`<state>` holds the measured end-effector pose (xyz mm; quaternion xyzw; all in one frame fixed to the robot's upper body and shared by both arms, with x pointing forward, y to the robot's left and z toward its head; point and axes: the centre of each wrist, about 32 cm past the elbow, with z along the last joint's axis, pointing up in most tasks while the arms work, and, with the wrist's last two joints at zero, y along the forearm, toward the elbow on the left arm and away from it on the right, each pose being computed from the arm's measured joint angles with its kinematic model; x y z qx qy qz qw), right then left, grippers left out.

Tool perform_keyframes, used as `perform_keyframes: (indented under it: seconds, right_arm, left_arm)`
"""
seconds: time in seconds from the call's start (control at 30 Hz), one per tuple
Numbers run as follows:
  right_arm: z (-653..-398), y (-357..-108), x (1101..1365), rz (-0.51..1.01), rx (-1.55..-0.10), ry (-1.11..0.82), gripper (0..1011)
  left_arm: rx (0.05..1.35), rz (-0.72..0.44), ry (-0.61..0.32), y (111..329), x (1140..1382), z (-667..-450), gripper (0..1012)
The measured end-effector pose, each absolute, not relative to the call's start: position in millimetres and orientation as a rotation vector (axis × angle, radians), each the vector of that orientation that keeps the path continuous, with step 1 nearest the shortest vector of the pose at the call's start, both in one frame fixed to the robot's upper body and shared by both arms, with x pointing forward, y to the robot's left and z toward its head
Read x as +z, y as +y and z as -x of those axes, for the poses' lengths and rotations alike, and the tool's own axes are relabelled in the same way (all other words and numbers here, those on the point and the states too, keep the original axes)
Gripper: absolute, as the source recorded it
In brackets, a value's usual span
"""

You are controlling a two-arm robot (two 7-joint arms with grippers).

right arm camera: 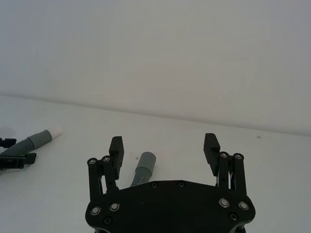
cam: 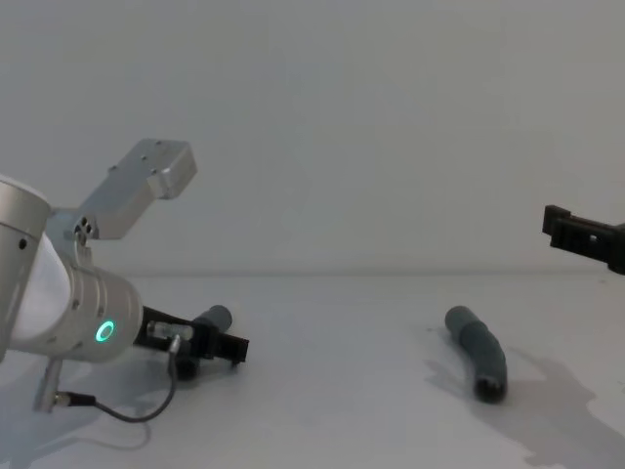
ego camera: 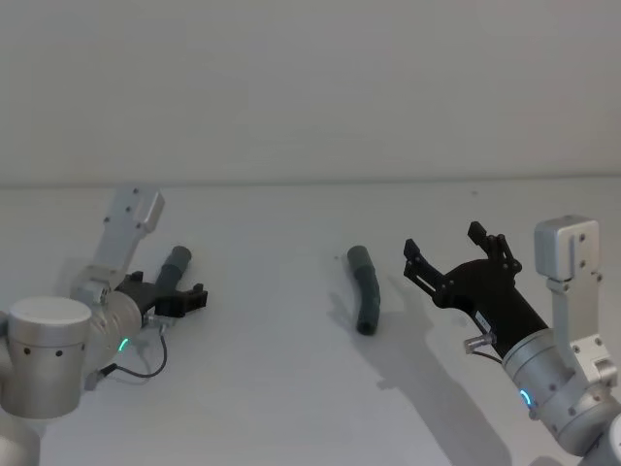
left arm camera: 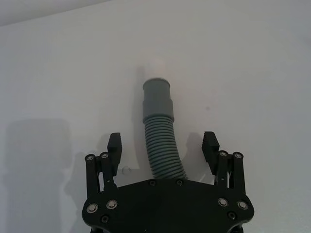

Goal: Use both hands to pick up one end of the pipe from the table, align the ends, and insert them.

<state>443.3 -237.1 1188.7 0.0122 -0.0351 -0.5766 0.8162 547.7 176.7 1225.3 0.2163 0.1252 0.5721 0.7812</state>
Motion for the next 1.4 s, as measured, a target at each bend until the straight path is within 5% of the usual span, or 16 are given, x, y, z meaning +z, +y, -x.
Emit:
perform_keyframes:
  seconds: [1.4]
  right_arm:
    - [-443.3,-237.1,1188.7,-0.026,-1.230,-0.075,1000]
  left_arm:
    - [1.236,-0.469,0.277,176.8,1223.1,-548.8,695]
